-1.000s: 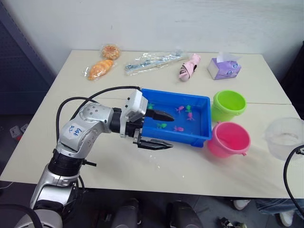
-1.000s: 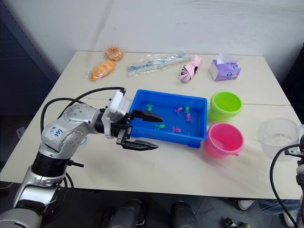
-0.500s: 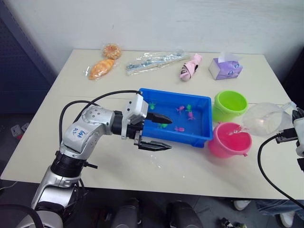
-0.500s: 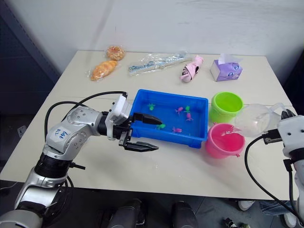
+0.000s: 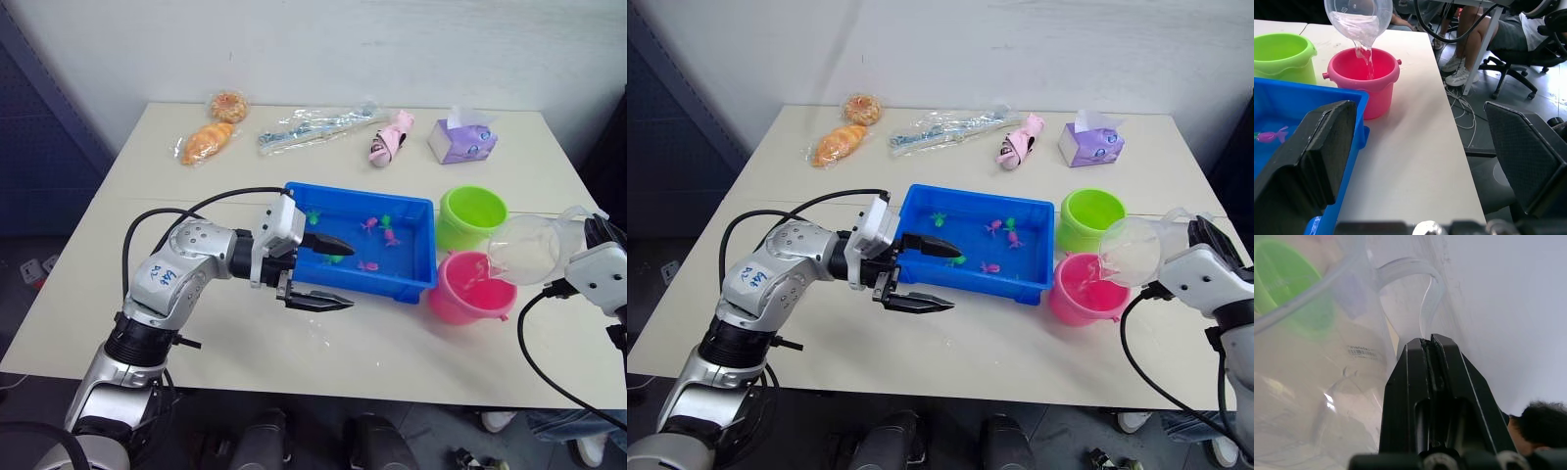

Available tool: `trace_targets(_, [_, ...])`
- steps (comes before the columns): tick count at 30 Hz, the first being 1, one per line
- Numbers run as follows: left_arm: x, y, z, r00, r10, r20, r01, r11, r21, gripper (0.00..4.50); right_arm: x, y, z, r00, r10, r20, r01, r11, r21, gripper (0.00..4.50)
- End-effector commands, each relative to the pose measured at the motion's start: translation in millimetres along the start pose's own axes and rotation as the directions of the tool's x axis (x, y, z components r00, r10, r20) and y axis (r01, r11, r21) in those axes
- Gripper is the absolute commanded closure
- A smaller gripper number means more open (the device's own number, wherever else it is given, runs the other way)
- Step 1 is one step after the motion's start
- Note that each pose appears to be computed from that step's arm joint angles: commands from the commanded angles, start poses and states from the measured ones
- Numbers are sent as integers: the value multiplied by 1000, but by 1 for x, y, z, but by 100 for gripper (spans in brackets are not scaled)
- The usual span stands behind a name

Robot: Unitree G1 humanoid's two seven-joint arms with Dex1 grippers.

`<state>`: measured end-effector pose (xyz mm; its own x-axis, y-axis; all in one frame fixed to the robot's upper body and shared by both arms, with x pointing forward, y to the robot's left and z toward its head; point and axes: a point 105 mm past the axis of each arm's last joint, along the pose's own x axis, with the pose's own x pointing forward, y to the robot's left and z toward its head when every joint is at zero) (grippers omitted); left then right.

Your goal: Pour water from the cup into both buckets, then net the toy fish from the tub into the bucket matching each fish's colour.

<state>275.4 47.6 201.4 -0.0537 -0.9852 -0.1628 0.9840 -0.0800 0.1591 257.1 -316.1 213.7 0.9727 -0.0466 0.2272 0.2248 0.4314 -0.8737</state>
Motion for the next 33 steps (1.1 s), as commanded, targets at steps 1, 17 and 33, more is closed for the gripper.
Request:
trace_targets(1, [-3,0,6,1000,12,7,-12,999,41,0,-2,-14,-4,997,-76,-17,77,992,103,441])
trace_targets(17, [-6,27,18,985,145,90,-145,989,-5,0,28,-42,-32,963,-179,-202,261,806,531,441])
trace_targets(33, [-10,43,22,964,247,97,-250,968,12,0,135,-44,-21,989,-110,-101,125,979,161,441])
